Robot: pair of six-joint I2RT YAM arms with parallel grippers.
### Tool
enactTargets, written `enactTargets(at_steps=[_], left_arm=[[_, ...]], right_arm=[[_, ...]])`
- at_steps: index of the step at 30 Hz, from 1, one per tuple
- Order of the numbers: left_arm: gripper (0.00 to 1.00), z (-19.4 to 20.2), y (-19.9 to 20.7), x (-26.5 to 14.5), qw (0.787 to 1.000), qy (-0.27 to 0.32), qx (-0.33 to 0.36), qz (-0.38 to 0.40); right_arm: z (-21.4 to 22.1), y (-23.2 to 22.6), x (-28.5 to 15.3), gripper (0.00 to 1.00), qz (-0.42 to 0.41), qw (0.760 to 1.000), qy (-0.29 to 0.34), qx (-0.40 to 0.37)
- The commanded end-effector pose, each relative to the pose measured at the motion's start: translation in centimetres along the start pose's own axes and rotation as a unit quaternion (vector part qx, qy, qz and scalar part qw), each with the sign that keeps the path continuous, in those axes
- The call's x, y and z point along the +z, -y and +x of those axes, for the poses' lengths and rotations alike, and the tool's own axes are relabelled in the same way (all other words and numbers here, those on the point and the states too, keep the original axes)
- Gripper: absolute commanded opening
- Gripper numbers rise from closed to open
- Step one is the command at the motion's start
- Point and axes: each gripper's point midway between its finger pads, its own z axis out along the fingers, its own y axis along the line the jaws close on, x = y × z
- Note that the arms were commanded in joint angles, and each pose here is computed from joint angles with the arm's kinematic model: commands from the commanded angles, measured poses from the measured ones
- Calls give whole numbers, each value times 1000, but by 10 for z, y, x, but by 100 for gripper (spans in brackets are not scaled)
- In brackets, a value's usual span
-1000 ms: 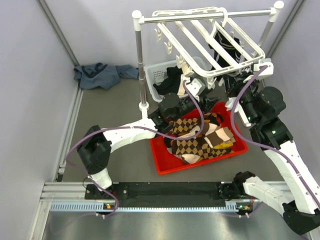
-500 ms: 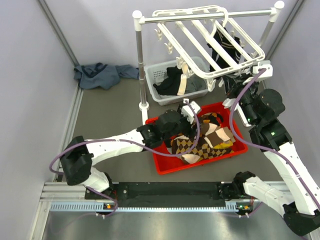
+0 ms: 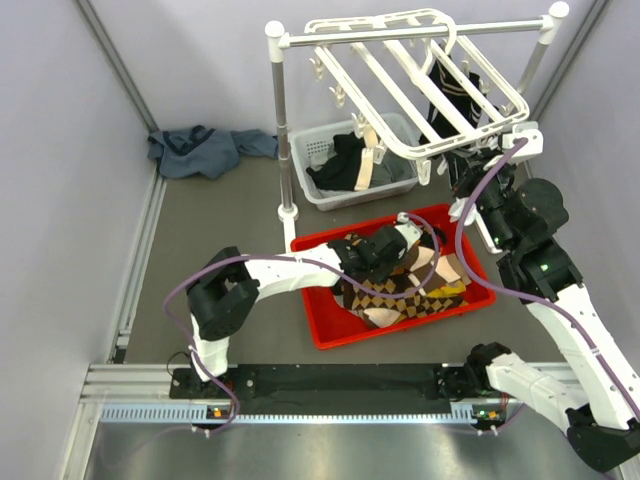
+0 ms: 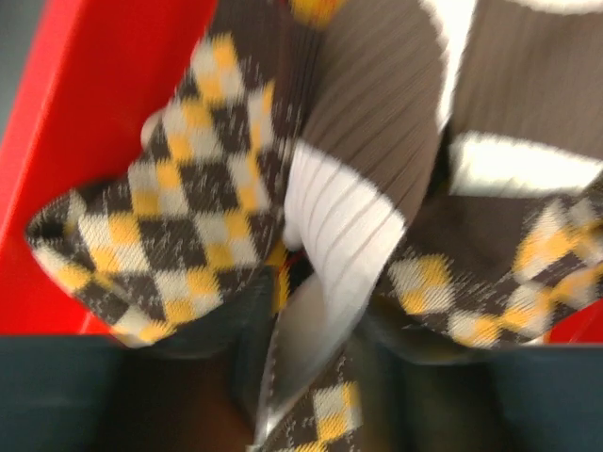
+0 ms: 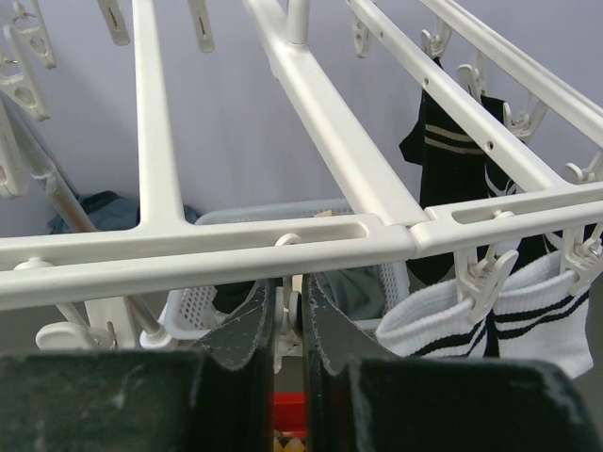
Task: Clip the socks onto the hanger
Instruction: Adjust the sock in the bin.
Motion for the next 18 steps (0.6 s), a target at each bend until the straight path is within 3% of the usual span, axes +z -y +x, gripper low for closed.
enactTargets(at_steps=[1,3,4,12,14,18], left_arm=[[26,15,-17,-18,998,-54,-5,-44],[12,24,-21,-31,996,-73,-5,-49],[10,28,-23,-36,995,-83,-3,-52],[15,79,-51,-76,973,-198,15,-117],[22,78,-51,-85,972,-205,13,-118],[57,35,-33,-99,986,-142,6,-83]], right_arm=[[8,6,-4,0,13,1000,-8,-10],[8,6,-4,0,11,1000,-9,-10],[9,6,-4,0,11,1000,-10,-9],[12,7,-6,0,12,1000,-12,-11],[11,6,-6,0,11,1000,-12,-11],[11,6,-6,0,8,1000,-11,-11]])
